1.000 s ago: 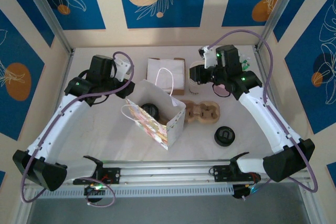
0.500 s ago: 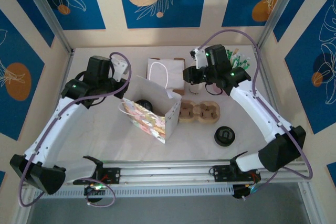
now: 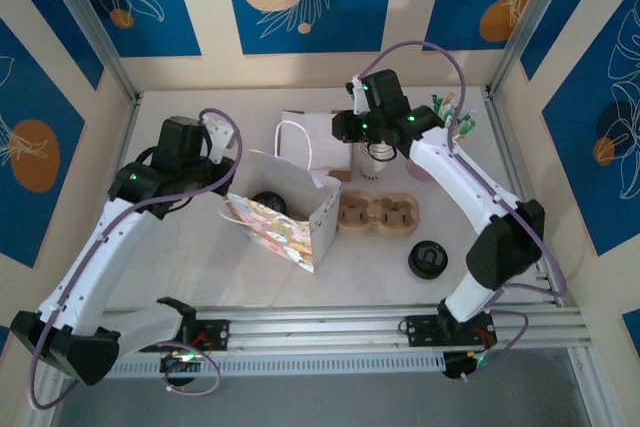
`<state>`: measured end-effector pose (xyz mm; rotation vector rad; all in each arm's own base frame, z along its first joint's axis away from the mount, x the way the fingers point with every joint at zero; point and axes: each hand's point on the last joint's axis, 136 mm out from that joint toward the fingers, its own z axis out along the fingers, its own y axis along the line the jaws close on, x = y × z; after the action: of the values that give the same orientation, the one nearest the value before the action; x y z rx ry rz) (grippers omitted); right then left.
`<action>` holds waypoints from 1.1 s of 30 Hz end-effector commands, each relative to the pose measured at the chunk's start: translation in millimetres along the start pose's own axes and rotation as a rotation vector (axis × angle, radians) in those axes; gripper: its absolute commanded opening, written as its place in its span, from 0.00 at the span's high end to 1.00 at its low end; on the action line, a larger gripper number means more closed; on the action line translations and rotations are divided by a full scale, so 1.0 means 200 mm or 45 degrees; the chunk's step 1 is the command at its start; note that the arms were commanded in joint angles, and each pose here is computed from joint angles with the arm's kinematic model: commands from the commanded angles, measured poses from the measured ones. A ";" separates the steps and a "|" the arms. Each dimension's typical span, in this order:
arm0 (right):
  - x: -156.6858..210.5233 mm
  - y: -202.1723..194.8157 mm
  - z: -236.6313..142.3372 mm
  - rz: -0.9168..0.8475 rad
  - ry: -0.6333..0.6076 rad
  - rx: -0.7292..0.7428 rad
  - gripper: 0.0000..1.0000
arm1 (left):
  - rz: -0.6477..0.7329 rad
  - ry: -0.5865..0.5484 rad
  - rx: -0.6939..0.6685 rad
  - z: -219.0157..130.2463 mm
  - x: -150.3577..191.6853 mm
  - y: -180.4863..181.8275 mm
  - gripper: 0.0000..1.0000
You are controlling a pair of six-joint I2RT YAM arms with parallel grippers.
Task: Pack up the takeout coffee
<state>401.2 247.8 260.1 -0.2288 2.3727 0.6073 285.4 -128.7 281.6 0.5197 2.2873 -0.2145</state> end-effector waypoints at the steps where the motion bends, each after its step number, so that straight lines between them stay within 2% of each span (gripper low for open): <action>1: -0.04 -0.05 0.07 0.077 0.001 0.108 0.74 | -0.032 0.039 -0.027 -0.02 0.07 0.01 1.00; 9: -0.08 -0.02 0.28 0.080 0.037 0.118 0.72 | -0.033 0.042 -0.062 -0.06 0.09 0.03 1.00; 15: -0.08 -0.04 0.42 0.108 0.065 0.151 0.66 | -0.032 0.054 -0.077 -0.07 0.11 0.04 1.00; 17: -0.08 -0.05 0.47 0.121 0.080 0.163 0.60 | -0.032 0.058 -0.080 -0.07 0.11 0.04 1.00; 21: -0.07 -0.07 0.56 0.139 0.104 0.194 0.59 | -0.032 0.063 -0.096 -0.08 0.12 0.05 1.00; 27: -0.07 -0.11 0.64 0.166 0.109 0.227 0.58 | -0.038 0.070 -0.140 -0.11 0.14 0.08 1.00; 33: -0.05 -0.13 0.71 0.159 0.126 0.250 0.49 | -0.040 0.079 -0.183 -0.14 0.17 0.11 1.00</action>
<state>490.9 291.3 162.8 -0.0378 2.5463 0.4442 263.3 -98.2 281.1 0.4427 2.3267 -0.0908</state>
